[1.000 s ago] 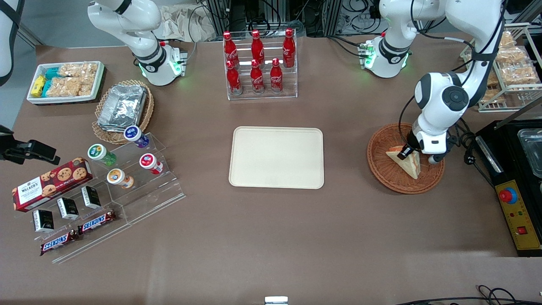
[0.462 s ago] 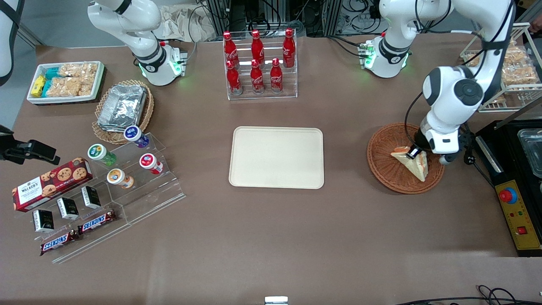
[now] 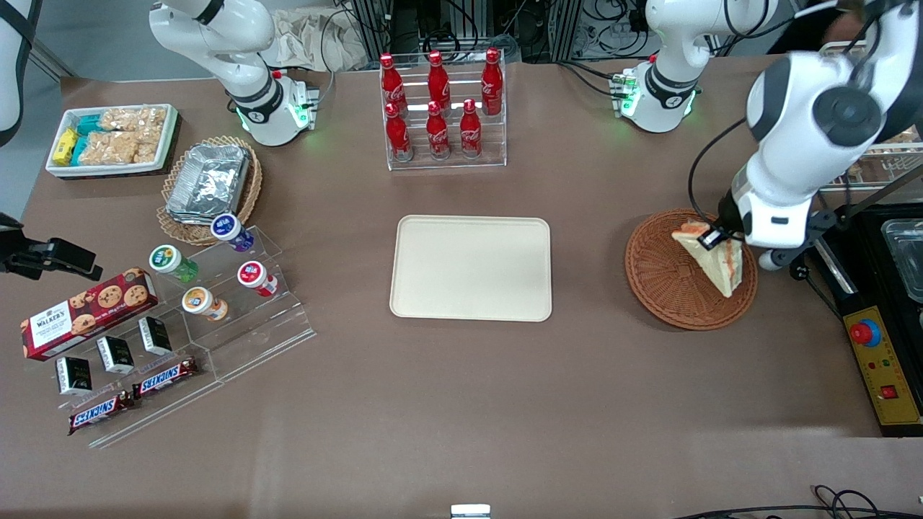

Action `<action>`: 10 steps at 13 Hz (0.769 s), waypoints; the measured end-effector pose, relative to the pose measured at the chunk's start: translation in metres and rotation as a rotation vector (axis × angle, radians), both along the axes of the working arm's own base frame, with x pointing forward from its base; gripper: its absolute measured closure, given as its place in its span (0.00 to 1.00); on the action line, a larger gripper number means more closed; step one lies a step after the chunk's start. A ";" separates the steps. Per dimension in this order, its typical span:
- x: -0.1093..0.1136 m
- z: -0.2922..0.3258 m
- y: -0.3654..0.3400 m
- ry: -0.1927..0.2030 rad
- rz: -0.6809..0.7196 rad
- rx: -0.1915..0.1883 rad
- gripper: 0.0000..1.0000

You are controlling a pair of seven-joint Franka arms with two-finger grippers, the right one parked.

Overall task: Place sandwich from basket to tray
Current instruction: 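Lift the sandwich and carry it with the left gripper to the tray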

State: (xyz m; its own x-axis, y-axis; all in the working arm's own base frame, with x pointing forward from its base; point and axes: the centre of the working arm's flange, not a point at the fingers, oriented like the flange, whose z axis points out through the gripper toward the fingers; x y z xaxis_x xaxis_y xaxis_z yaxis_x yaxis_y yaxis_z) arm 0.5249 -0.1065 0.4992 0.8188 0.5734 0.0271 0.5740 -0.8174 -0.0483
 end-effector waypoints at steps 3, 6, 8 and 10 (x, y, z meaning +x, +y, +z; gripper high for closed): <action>-0.004 0.058 -0.043 -0.021 -0.114 0.000 0.80; -0.026 0.082 -0.114 -0.050 -0.256 -0.003 0.80; -0.044 0.075 -0.158 -0.040 -0.358 0.000 0.80; -0.051 0.056 -0.192 -0.036 -0.428 -0.013 0.80</action>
